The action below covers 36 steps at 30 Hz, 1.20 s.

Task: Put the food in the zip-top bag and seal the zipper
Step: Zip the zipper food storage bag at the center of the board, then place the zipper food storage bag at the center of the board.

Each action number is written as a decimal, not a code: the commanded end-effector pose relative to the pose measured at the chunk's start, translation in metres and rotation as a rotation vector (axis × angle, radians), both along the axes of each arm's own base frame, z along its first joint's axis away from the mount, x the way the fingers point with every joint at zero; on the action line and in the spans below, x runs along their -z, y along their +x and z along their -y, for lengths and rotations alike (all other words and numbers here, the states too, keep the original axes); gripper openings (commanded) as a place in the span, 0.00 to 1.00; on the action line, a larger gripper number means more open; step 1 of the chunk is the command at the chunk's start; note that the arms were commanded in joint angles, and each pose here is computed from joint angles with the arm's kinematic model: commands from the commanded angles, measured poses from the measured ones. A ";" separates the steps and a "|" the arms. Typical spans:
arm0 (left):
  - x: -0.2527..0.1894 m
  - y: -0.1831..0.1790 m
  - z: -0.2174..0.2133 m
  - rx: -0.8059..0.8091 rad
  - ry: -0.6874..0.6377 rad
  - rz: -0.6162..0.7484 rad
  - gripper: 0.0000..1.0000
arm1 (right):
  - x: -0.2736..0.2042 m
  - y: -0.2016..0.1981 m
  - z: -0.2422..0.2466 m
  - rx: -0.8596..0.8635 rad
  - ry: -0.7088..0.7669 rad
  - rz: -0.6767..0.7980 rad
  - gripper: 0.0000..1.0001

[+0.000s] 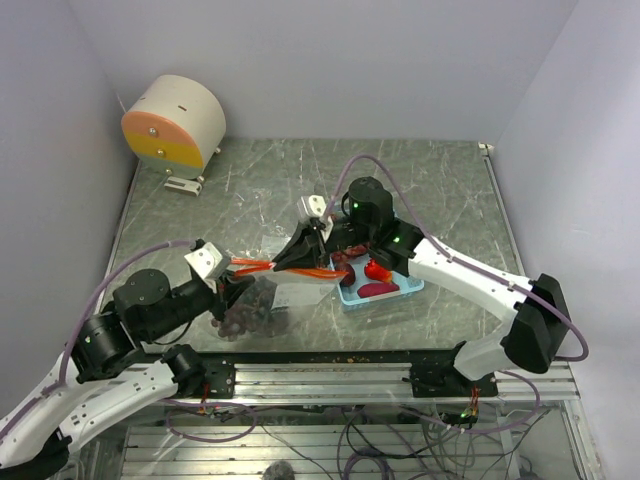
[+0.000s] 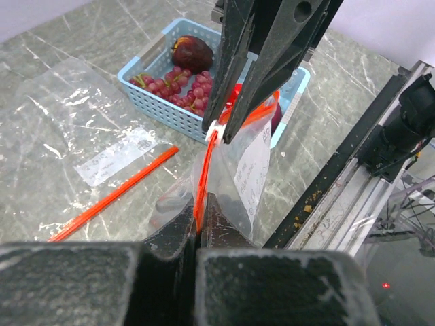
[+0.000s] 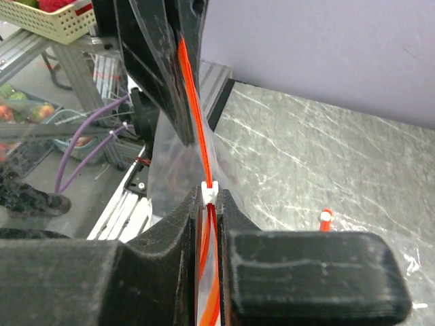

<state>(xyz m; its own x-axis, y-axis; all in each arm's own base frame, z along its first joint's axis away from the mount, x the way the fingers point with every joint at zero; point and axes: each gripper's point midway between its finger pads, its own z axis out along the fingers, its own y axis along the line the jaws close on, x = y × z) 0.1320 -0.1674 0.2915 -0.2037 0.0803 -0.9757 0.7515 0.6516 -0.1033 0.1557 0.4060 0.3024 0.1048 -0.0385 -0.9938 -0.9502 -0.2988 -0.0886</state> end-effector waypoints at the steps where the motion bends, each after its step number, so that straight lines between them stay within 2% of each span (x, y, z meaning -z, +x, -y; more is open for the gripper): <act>1: -0.046 0.002 -0.020 -0.076 -0.094 0.100 0.07 | 0.016 0.014 0.019 0.052 -0.060 0.013 0.00; 6: -0.051 0.003 -0.044 -0.166 -0.098 0.116 0.07 | 0.030 0.031 0.041 0.096 -0.084 0.011 0.00; 16: -0.060 -0.004 -0.072 -0.234 -0.104 0.134 0.07 | 0.058 0.060 0.065 0.163 -0.146 -0.004 0.00; 23: -0.060 -0.006 -0.075 -0.236 -0.113 0.144 0.07 | 0.076 0.086 0.083 0.233 -0.151 -0.052 0.00; 28: -0.057 0.000 -0.070 -0.242 -0.093 0.136 0.07 | 0.070 0.099 0.085 0.284 -0.136 -0.097 0.00; 30: -0.058 0.005 -0.070 -0.264 -0.087 0.139 0.07 | 0.060 0.106 0.084 0.333 -0.122 -0.116 0.11; 31: -0.059 0.008 -0.071 -0.281 -0.086 0.141 0.07 | 0.052 0.110 0.085 0.365 -0.107 -0.121 0.21; 33: -0.062 0.018 -0.076 -0.351 -0.101 0.142 0.07 | 0.035 0.120 0.085 0.449 -0.063 -0.143 0.35; 35: -0.070 0.030 -0.085 -0.456 -0.139 0.144 0.07 | 0.023 0.128 0.088 0.522 -0.030 -0.161 0.60; 36: -0.074 0.038 -0.094 -0.535 -0.163 0.147 0.07 | 0.017 0.130 0.088 0.543 -0.012 -0.169 0.66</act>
